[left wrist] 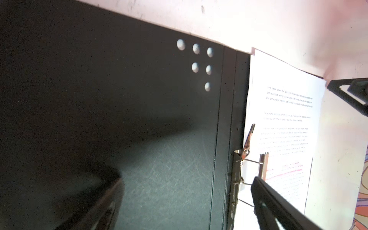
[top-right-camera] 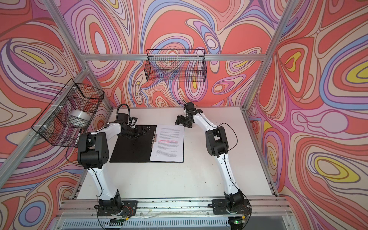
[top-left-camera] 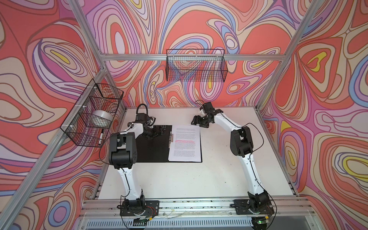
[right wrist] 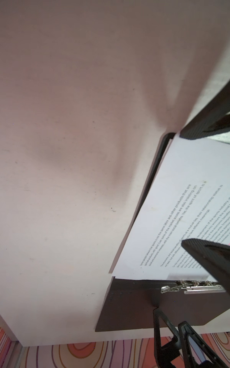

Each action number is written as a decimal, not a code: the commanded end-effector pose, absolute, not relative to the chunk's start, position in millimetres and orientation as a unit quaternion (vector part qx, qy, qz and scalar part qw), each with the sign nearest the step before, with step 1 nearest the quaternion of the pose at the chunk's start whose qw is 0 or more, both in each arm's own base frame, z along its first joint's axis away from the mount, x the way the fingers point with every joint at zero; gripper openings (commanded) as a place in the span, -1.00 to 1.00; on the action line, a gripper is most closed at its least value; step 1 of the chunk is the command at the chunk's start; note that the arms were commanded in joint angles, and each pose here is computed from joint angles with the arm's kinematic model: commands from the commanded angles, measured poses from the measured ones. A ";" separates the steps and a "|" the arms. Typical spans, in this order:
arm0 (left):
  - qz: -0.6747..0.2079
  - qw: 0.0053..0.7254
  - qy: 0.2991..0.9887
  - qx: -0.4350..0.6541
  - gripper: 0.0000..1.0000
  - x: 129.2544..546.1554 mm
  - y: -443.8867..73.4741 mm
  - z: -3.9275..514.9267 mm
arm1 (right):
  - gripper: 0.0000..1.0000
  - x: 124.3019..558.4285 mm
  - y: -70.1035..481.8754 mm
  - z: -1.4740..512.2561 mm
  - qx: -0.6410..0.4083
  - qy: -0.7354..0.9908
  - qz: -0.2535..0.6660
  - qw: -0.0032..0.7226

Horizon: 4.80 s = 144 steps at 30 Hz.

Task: Put the files into the folder

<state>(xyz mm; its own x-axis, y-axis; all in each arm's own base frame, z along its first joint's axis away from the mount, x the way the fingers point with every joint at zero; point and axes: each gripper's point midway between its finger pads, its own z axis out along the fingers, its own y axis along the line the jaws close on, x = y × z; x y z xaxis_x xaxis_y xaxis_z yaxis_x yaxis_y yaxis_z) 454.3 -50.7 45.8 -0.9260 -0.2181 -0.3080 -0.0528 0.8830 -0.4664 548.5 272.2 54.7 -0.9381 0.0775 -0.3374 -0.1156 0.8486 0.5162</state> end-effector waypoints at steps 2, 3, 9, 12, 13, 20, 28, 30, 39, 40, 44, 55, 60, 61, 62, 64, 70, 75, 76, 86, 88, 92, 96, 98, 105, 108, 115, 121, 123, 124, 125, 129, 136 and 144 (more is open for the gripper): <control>-0.234 0.154 0.957 -0.077 1.00 448.9 -53.0 33.9 | 0.65 548.0 265.6 51.8 -0.004 0.951 0.251 0.183; -0.234 0.154 0.957 -0.077 1.00 449.0 -53.0 34.3 | 0.65 548.8 263.2 53.0 -0.002 0.951 0.245 0.187; -0.235 0.154 0.957 -0.077 1.00 449.5 -53.2 33.9 | 0.66 551.6 260.5 52.3 0.006 0.953 0.238 0.190; -0.235 0.154 0.957 -0.077 1.00 449.5 -53.4 34.2 | 0.66 550.6 265.2 49.0 0.006 0.951 0.250 0.184; -0.235 0.154 0.957 -0.076 1.00 449.3 -53.5 34.0 | 0.66 549.9 266.6 48.4 0.007 0.950 0.254 0.181; -0.236 0.152 0.957 -0.077 1.00 449.6 -53.7 33.0 | 0.66 545.2 280.1 46.0 -0.002 0.944 0.288 0.162; -0.238 0.149 0.956 -0.080 1.00 450.0 -54.2 31.4 | 0.65 538.6 285.3 40.9 -0.012 0.946 0.286 0.151; -0.239 0.148 0.956 -0.080 1.00 449.5 -54.5 30.8 | 0.65 537.3 286.9 39.1 -0.013 0.946 0.288 0.148; -0.238 0.149 0.956 -0.081 1.00 450.3 -54.1 31.9 | 0.68 550.8 259.6 54.1 0.014 0.956 0.216 0.198; -0.237 0.150 0.957 -0.080 1.00 450.2 -53.8 32.5 | 0.69 553.3 256.1 59.5 0.018 0.955 0.211 0.208; -0.225 0.158 0.958 -0.078 1.00 451.0 -50.0 38.8 | 0.70 553.7 245.2 92.1 0.031 0.950 0.197 0.242; -0.235 0.177 0.953 -0.074 1.00 449.8 -52.4 68.0 | 0.60 410.4 284.0 127.0 -0.050 0.961 0.206 0.180; -0.240 0.188 0.950 -0.073 1.00 453.0 -53.6 76.9 | 0.51 324.5 317.0 127.3 -0.097 0.963 0.204 0.144; -0.242 0.189 0.949 -0.074 1.00 453.5 -53.9 77.8 | 0.49 311.8 322.1 126.1 -0.104 0.964 0.202 0.141; -0.242 0.190 0.948 -0.074 1.00 453.6 -54.2 78.8 | 0.47 298.1 326.7 125.7 -0.112 0.964 0.197 0.140; -0.242 0.192 0.948 -0.079 1.00 453.8 -52.9 79.3 | 0.44 275.6 332.7 120.8 -0.119 0.966 0.187 0.133; -0.247 0.190 0.946 -0.089 1.00 449.1 -53.1 75.8 | 0.38 224.9 349.9 90.3 -0.149 0.971 0.161 0.097; -0.225 0.167 0.953 -0.118 1.00 440.1 -45.5 62.3 | 0.39 230.1 363.9 86.6 -0.158 0.970 0.144 0.111; -0.224 0.157 0.954 -0.121 1.00 436.9 -45.5 59.1 | 0.39 235.7 370.3 92.0 -0.160 0.968 0.149 0.121; -0.219 0.143 0.958 -0.117 0.96 404.7 -42.4 52.8 | 0.38 330.6 426.3 116.1 -0.182 0.952 0.167 0.178; -0.213 0.131 0.959 -0.133 0.94 398.7 -37.0 50.3 | 0.38 356.7 428.0 116.3 -0.173 0.951 0.183 0.182; -0.214 0.124 0.957 -0.149 0.86 394.2 -30.9 51.2 | 0.37 408.2 429.8 121.0 -0.161 0.940 0.223 0.203; -0.219 0.145 0.955 -0.135 0.84 395.4 -31.9 62.3 | 0.33 443.8 432.6 122.5 -0.154 0.927 0.267 0.214; -0.220 0.146 0.955 -0.134 0.81 394.6 -32.2 61.8 | 0.31 456.9 436.2 122.3 -0.158 0.919 0.288 0.218; -0.252 0.111 0.951 -0.143 0.66 385.7 -43.6 49.1 | 0.13 478.9 446.3 111.1 -0.156 0.897 0.358 0.207; -0.280 0.094 0.944 -0.148 0.64 383.2 -52.7 42.9 | 0.09 484.3 447.4 103.2 -0.156 0.892 0.371 0.204; -0.346 0.083 0.920 -0.162 0.63 392.1 -74.3 39.9 | 0.07 495.7 444.7 98.2 -0.146 0.886 0.391 0.202; -0.405 0.079 0.895 -0.168 0.61 400.3 -103.4 39.8 | 0.06 505.6 423.7 123.0 -0.115 0.891 0.375 0.230; -0.417 0.078 0.891 -0.161 0.61 402.0 -114.2 38.6 | 0.06 507.5 413.9 133.5 -0.103 0.890 0.375 0.239; -0.420 0.069 0.890 -0.163 0.61 400.6 -119.0 35.8 | 0.06 507.6 409.7 139.9 -0.099 0.888 0.376 0.245; -0.424 0.073 0.889 -0.159 0.62 404.3 -121.9 35.3 | 0.07 507.2 406.8 144.1 -0.097 0.888 0.375 0.249; -0.422 0.078 0.890 -0.154 0.64 413.5 -126.7 29.8 | 0.07 503.5 396.9 161.9 -0.098 0.889 0.366 0.259; -0.435 0.057 0.887 -0.145 0.64 413.8 -149.4 22.6 | 0.08 503.5 386.3 170.2 -0.092 0.893 0.355 0.262; -0.455 0.048 0.880 -0.126 0.67 405.0 -180.6 24.8 | 0.09 512.3 365.6 151.2 -0.062 0.902 0.350 0.244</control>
<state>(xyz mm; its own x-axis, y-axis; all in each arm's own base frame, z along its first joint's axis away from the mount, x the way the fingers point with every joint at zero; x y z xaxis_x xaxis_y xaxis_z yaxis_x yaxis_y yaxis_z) 420.7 -174.8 51.8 -0.9642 -0.2591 -0.0565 -0.0959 0.5395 -0.8365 507.1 381.5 157.8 -0.8615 0.0348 -0.5066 -0.3237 0.7309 0.6008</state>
